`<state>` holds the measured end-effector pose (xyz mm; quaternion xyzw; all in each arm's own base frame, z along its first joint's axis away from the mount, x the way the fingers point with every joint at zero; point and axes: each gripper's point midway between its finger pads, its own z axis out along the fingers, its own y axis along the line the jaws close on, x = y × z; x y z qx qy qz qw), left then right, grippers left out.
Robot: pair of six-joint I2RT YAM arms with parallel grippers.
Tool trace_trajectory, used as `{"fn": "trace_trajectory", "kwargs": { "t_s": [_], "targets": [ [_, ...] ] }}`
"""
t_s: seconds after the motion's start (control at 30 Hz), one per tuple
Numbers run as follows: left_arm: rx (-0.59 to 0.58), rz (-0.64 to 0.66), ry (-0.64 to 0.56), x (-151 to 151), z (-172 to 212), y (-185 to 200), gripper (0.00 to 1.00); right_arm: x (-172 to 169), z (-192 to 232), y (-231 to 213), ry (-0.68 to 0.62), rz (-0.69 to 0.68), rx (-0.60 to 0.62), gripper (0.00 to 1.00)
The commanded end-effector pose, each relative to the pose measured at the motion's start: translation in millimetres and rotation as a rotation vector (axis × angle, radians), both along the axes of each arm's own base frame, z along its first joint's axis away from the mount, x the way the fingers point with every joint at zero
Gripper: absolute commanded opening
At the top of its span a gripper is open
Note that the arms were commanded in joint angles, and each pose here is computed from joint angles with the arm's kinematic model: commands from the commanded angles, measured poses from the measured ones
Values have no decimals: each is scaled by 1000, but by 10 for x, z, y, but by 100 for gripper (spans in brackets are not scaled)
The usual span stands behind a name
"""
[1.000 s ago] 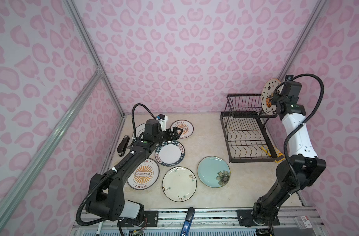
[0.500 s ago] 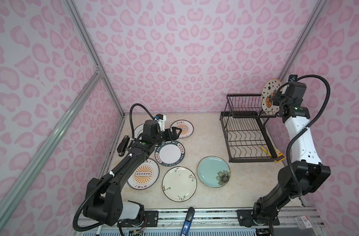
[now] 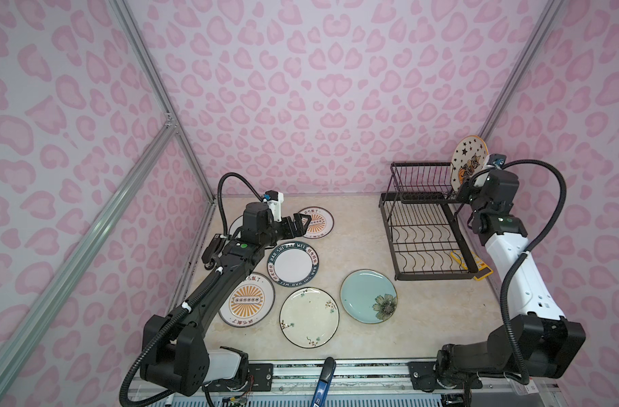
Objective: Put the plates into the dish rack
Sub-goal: 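Withdraw the right gripper from the rack while the left gripper nears the plates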
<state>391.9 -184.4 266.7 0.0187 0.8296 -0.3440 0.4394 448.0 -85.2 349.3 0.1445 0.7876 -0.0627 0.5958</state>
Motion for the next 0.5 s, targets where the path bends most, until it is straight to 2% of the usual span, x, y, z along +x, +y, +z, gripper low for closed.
{"fn": "trace_trajectory", "kwargs": {
  "t_s": [0.0, 0.23, 0.47],
  "targets": [
    [2, 11, -25, 28, 110, 16, 97, 19, -117, 194, -35, 38, 46, 49],
    [-25, 26, 2, 104, 35, -7, 97, -167, -734, 799, 34, 162, 122, 49],
    [-46, 36, 28, 222, -73, -47, 97, -375, -1056, 1575, 32, 335, 138, 49]
  ]
}}
